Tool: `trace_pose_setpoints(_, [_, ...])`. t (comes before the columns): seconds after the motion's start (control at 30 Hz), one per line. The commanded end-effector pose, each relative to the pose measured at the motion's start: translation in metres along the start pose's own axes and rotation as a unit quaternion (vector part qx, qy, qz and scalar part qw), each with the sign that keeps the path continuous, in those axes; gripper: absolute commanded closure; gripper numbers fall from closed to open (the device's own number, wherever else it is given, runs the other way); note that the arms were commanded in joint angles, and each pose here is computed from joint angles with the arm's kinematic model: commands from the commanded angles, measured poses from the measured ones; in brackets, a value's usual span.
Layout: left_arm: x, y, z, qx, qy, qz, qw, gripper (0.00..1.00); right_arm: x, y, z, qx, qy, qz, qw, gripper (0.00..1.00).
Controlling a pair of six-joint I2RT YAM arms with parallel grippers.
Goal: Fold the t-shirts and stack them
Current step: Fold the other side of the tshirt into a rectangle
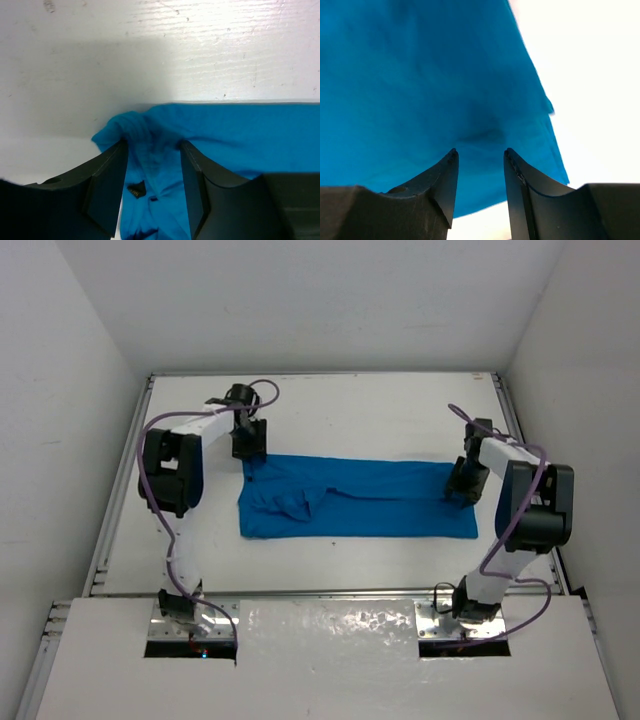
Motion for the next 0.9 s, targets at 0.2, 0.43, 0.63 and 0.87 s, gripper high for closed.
trace_pose_setpoints(0.2, [-0.048, 0.080, -0.024, -0.020, -0.054, -0.024, 0.998, 0.56, 0.060, 0.044, 0.012, -0.065, 0.097, 0.101, 0.988, 0.59])
trace_pose_setpoints(0.43, [-0.105, 0.087, -0.073, -0.022, -0.033, -0.140, 0.989, 0.56, 0.155, 0.075, -0.037, -0.090, 0.219, 0.202, 0.950, 0.55])
trace_pose_setpoints(0.63, [-0.114, 0.089, -0.081, -0.028, -0.052, -0.153, 0.986, 0.56, 0.211, 0.087, -0.084, -0.073, 0.283, 0.288, 0.912, 0.53])
trace_pose_setpoints(0.87, [-0.110, 0.085, -0.091, -0.023, -0.058, -0.138, 0.989, 0.55, 0.250, 0.095, -0.117, -0.058, 0.264, 0.335, 0.903, 0.53])
Point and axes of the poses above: each gripper's point midway between its finger pads, its own y axis back along the fingers, its own x axis along the line the jaws close on, z = x × y, the point moved 2 cm from there along y, back along the fingers, and after that the axes turned 12 degrees about -y, right-handed, at the moved point
